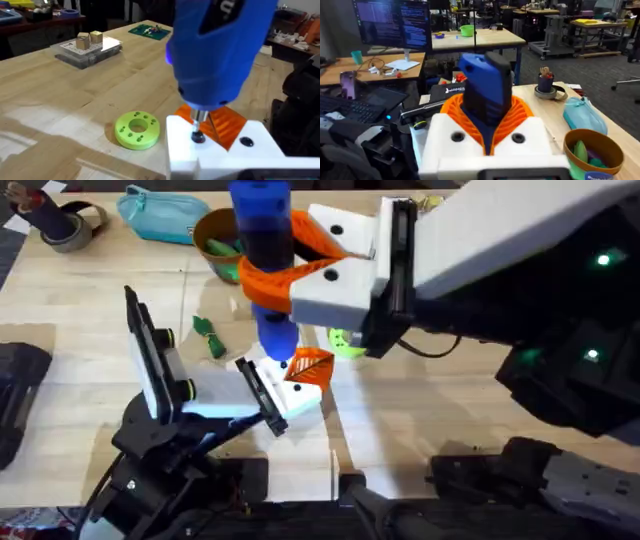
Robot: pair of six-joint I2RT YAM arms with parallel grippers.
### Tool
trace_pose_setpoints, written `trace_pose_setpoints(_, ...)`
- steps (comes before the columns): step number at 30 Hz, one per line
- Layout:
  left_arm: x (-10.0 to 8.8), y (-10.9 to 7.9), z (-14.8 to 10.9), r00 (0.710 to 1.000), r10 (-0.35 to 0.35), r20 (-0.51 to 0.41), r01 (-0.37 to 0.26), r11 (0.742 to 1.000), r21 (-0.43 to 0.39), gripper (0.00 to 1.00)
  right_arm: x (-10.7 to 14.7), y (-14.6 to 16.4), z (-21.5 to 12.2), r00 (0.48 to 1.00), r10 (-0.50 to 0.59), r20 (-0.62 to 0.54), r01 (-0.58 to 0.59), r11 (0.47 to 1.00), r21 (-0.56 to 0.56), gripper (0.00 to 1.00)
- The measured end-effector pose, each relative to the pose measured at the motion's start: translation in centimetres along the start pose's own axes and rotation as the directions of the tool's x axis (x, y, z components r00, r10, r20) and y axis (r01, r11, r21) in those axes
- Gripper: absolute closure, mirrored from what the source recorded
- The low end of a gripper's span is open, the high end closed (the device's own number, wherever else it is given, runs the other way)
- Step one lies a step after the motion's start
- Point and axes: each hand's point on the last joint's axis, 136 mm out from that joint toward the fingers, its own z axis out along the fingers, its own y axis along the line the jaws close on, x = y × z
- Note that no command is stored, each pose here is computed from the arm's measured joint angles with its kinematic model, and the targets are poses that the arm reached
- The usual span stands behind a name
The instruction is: Pick up the gripper from the table and insert it into the empty holder that is missing its gripper. Then pick up a screw, insert it into the mounting hole, and use the screwdriver to tighten it. Finally, clean up the table by picking up the vegetable and placing it into the bucket.
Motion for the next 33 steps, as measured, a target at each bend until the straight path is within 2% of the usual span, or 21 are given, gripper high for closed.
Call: trace_pose_setpoints(33, 0.02, 0.00, 0.00, 1.000, 0.000, -0.001, 0.000, 1.000, 0.000, 0.991, 0.72, -0.21, -0.18, 0.999, 0.031, -0.032, -0.031, 0.999, 0.012, 0.964)
